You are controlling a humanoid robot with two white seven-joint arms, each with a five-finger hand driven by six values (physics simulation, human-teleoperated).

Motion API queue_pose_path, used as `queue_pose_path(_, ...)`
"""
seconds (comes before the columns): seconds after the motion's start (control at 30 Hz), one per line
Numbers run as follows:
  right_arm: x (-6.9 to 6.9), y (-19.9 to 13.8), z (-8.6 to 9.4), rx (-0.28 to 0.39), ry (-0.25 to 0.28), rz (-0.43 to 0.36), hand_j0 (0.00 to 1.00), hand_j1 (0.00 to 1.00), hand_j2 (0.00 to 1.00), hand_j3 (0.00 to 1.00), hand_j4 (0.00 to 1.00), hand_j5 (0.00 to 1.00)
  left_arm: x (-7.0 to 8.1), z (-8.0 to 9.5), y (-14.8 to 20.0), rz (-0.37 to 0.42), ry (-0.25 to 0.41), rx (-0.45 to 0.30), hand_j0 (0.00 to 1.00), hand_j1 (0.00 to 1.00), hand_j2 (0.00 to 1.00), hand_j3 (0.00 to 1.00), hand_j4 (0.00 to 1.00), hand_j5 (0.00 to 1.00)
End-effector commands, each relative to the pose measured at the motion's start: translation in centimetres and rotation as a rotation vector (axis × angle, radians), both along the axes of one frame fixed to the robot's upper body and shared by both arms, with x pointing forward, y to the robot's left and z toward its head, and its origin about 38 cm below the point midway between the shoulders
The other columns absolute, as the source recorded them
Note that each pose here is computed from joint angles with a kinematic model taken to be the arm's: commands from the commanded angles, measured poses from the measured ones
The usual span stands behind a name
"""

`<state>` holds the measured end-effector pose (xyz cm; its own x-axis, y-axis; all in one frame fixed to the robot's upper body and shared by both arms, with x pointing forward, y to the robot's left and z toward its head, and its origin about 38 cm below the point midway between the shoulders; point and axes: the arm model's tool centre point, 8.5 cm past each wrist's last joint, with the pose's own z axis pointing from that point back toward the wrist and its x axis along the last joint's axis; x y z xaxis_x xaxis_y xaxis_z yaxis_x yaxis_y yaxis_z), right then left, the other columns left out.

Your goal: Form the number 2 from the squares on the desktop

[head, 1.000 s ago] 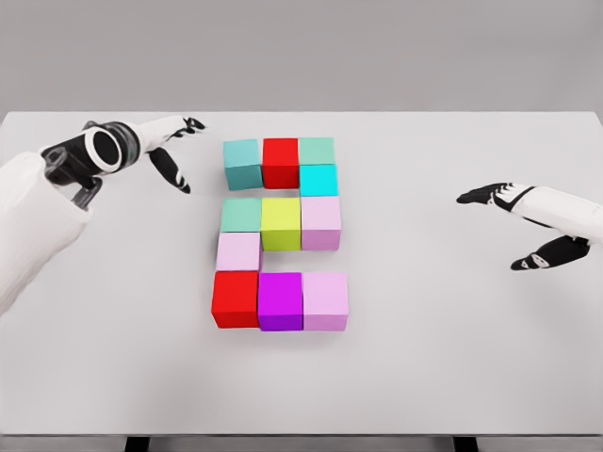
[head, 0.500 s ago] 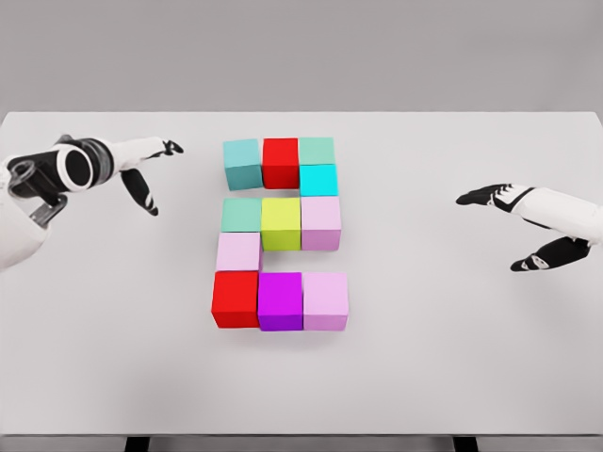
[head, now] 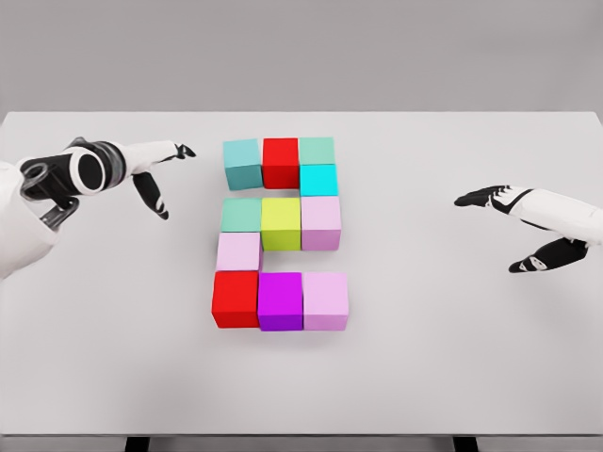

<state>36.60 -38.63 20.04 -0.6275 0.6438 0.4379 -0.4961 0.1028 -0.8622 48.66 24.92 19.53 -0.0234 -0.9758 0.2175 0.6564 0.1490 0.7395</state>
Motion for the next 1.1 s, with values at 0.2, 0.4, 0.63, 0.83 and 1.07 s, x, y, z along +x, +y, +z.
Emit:
queue_pose_path(0.2, -0.1, 0.1, 0.1, 0.006, 0.001, 0.002, 1.0, 1.0, 1.0, 1.0, 1.0, 1.0, 0.5, -0.5, -1.3, -0.01, -0.006, 0.004, 1.0, 1.0, 1.0, 1.0, 1.0, 1.0)
queue_pose_path(0.4, -0.1, 0.2, 0.1, 0.006, 0.002, 0.004, 1.0, 1.0, 1.0, 1.0, 1.0, 1.0, 0.9, -0.6, -2.5, -0.018, -0.009, -0.005, 1.0, 1.0, 1.0, 1.0, 1.0, 1.0)
queue_pose_path(0.63, -0.1, 0.2, 0.0, 0.003, 0.002, 0.004, 1.0, 1.0, 1.0, 1.0, 1.0, 1.0, 0.8, -0.7, -2.6, -0.02, -0.007, -0.006, 1.0, 1.0, 1.0, 1.0, 1.0, 1.0)
queue_pose_path(0.83, -0.1, 0.3, 0.0, 0.002, 0.002, 0.009, 1.0, 1.0, 1.0, 1.0, 1.0, 1.0, 0.8, -0.7, -3.0, -0.027, -0.006, -0.011, 1.0, 1.0, 1.0, 1.0, 1.0, 1.0)
queue_pose_path(1.07, -0.2, 0.4, 0.0, 0.0, 0.0, 0.012, 1.0, 1.0, 1.0, 1.0, 1.0, 1.0, 0.8, -0.8, -3.4, -0.032, -0.005, -0.016, 1.0, 1.0, 1.0, 1.0, 1.0, 1.0)
